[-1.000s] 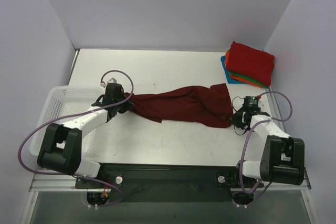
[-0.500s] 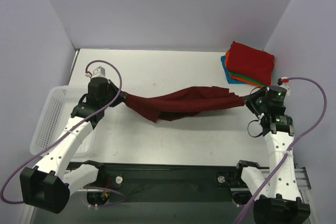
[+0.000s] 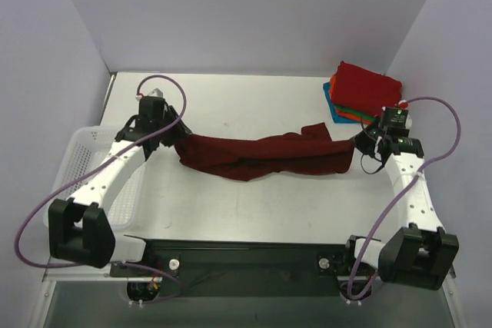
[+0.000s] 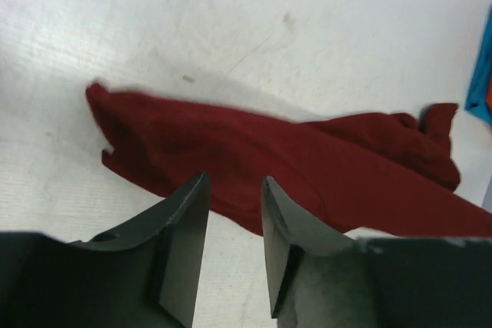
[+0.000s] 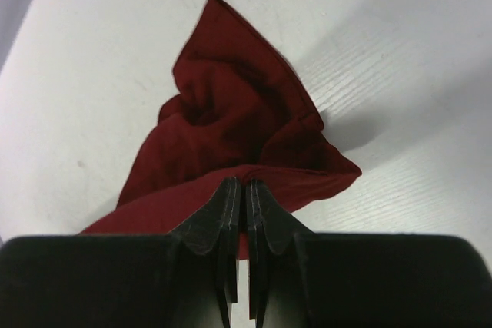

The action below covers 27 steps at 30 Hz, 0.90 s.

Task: Fold and stack the t-shirts
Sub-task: Flatten out the tshirt

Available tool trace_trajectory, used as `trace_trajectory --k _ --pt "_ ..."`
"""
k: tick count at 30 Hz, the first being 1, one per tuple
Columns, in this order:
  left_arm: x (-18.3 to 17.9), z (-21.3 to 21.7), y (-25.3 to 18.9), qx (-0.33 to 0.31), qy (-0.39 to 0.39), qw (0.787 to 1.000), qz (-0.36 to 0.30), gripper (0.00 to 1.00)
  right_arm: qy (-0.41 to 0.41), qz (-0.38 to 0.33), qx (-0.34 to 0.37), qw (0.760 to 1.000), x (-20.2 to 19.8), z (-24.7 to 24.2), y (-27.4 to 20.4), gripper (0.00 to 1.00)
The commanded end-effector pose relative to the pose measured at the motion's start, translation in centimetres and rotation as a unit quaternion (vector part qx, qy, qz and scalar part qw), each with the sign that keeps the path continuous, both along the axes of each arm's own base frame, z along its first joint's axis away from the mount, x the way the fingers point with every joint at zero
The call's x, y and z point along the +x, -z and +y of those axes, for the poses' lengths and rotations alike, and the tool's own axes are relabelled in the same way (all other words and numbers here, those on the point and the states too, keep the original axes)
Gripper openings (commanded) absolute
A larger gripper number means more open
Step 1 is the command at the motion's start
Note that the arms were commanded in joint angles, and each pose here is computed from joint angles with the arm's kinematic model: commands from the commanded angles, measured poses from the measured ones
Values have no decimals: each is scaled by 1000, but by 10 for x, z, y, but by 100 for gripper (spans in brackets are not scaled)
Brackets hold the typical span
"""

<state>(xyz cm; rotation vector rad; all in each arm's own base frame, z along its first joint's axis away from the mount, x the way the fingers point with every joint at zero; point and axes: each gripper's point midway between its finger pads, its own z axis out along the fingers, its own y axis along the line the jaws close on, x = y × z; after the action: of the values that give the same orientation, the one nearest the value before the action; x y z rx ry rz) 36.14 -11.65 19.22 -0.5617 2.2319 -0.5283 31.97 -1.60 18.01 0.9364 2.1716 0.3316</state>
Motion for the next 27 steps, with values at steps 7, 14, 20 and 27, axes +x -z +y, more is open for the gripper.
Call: trace_trajectory --k 7,14,20,27 --pt "-34 3 89 5 7 997 81 59 -11 56 -3 998 3 -3 70 0" --pt "-41 27 115 45 -49 994 91 56 -18 49 3 999 10 2 67 0" --pt "-14 11 124 19 -30 997 71 69 -30 42 6 999 12 8 64 0" --pt "5 4 134 5 -33 997 65 73 -37 38 11 999 11 13 65 0"
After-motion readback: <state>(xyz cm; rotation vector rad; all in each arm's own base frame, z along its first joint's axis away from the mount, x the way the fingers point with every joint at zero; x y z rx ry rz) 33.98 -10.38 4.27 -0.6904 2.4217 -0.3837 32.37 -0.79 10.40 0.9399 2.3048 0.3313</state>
